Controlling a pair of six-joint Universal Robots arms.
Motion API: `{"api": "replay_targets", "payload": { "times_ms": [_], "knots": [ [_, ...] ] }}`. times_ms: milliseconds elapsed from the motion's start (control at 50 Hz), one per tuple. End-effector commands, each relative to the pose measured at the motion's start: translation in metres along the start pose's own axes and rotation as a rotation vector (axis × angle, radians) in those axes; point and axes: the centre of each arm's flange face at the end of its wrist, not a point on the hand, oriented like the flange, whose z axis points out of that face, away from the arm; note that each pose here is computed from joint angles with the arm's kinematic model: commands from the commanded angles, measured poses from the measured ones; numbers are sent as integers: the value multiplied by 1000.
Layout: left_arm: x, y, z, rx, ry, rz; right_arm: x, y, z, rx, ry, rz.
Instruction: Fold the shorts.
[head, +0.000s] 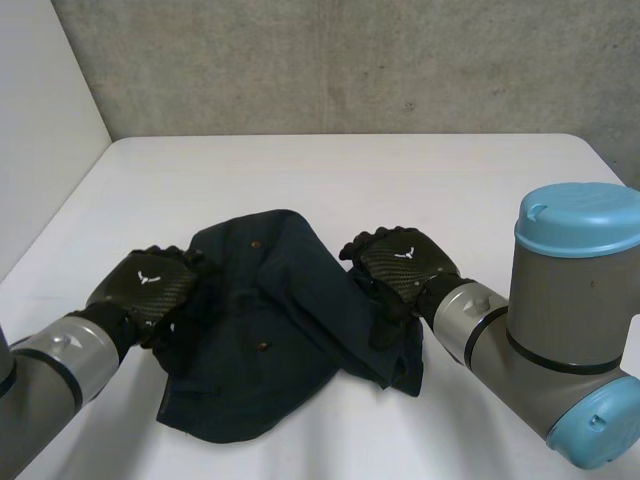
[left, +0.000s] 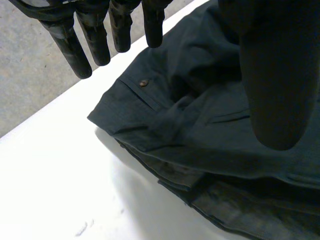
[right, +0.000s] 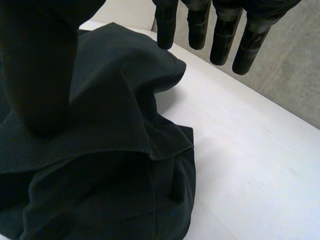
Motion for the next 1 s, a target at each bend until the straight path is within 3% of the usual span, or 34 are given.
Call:
{"api": "replay_targets", "payload": {
  "times_ms": [20,220,400,560,720,780,880,940,1000],
  "knots": [
    [13,5,-27,-22,35,5,5,2,1,-5,15,6],
    [40,17,-50,-43,114,36,4,4,1,-7,12,6],
    [43,39,-35,-129,84,42,3,6,0,-12,9,6],
    [40,53,-21,-173,31,121,3,7,0,-15,10,6],
    [13,28,7,24,-201,156,4,8,0,-15,11,7],
    [-26,9,25,110,-382,176,4,8,0,-15,11,7],
    [-112,-31,45,216,-692,320,4,8,0,-15,13,7],
    [-125,-55,47,292,-755,361,5,8,0,-16,14,7],
    [-115,-92,49,443,-739,354,5,8,1,-15,16,7]
  ]
}}
